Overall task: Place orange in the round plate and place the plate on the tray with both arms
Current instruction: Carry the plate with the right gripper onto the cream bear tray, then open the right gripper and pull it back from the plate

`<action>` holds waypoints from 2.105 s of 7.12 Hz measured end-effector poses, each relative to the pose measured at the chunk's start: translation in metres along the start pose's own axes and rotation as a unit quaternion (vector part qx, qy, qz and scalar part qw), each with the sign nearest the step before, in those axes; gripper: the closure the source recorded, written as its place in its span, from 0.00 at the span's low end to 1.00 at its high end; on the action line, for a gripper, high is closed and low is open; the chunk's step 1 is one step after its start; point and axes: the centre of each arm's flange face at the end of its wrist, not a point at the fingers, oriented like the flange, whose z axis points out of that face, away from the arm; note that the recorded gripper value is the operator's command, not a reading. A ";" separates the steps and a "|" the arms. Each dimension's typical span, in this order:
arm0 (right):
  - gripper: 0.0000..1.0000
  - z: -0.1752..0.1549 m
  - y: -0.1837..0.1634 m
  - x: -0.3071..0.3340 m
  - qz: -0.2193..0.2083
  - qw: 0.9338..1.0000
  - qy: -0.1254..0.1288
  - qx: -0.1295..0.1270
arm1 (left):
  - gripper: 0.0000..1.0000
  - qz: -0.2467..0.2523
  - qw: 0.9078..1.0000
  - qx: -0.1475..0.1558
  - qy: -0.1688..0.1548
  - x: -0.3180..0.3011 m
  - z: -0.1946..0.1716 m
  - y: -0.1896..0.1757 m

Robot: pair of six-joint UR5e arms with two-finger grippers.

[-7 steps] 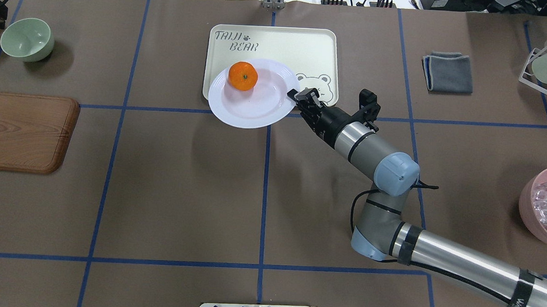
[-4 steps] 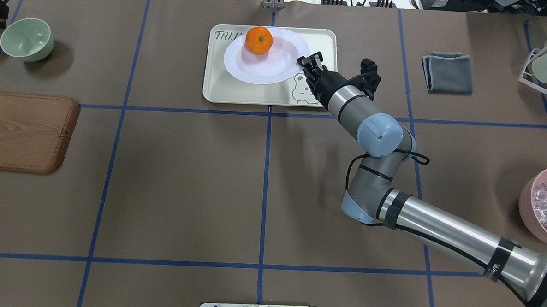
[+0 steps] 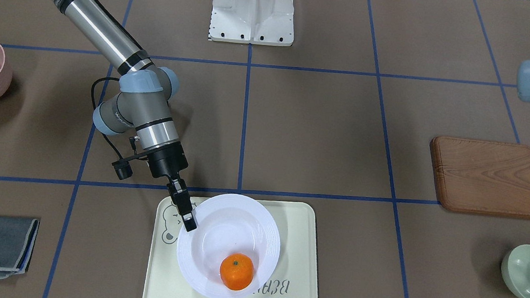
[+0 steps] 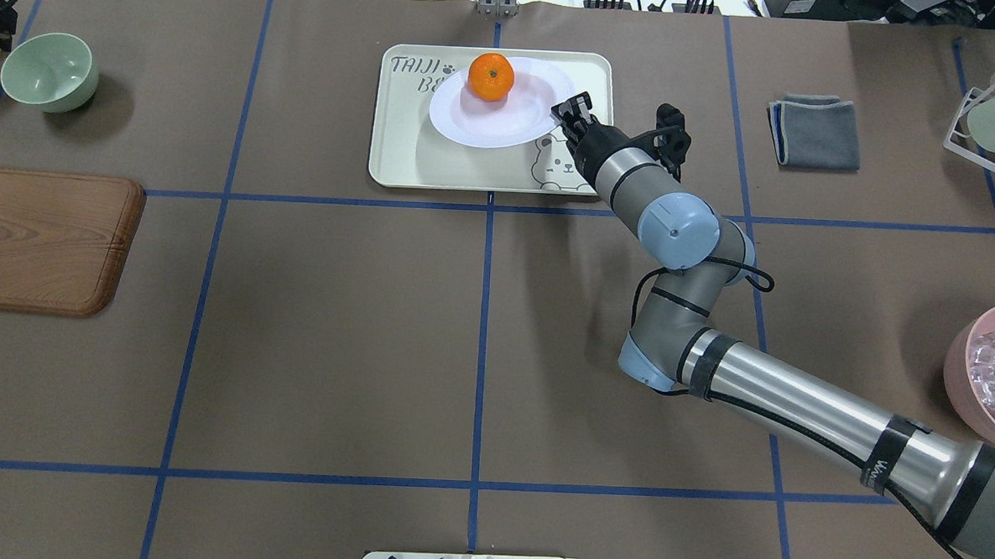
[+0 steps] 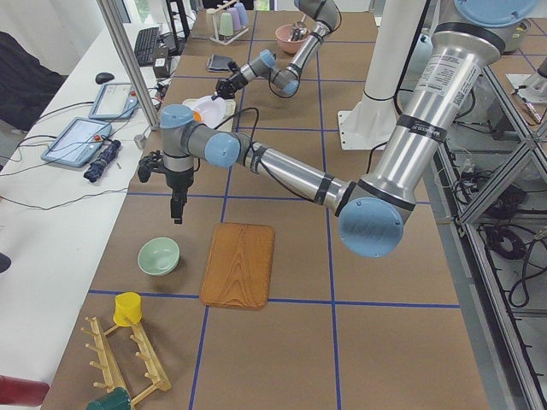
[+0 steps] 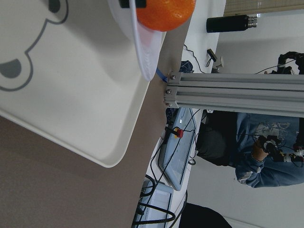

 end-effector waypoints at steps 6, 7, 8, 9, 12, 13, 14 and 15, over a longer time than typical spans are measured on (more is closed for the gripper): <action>0.00 0.007 0.007 0.006 -0.050 0.998 0.048 -0.012 | 0.01 -0.001 1.000 -0.003 -0.002 -0.002 0.003 0.001; 0.00 0.005 0.006 -0.002 -0.083 0.994 0.073 -0.015 | 0.01 -0.001 1.000 -0.003 -0.002 -0.002 0.004 0.002; 0.00 0.001 0.000 -0.015 -0.121 0.986 0.110 -0.027 | 0.01 -0.001 1.000 -0.003 -0.002 -0.002 0.004 0.002; 0.00 -0.005 -0.014 -0.029 -0.167 0.972 0.159 -0.044 | 0.01 -0.001 1.000 -0.003 -0.002 -0.002 0.003 0.001; 0.00 -0.057 -0.126 -0.052 -0.296 0.897 0.295 -0.147 | 0.01 -0.001 1.000 -0.002 -0.001 -0.002 0.002 0.001; 0.00 -0.086 -0.196 -0.071 -0.312 0.876 0.315 -0.188 | 0.01 -0.001 1.000 -0.003 -0.001 -0.003 0.003 0.002; 0.00 -0.119 -0.265 -0.083 -0.326 0.861 0.322 -0.221 | 0.01 -0.002 1.000 -0.004 -0.001 -0.003 0.003 0.003; 0.00 -0.157 -0.326 -0.078 -0.348 0.846 0.322 -0.245 | 0.01 -0.002 1.000 -0.006 0.001 -0.004 0.004 0.004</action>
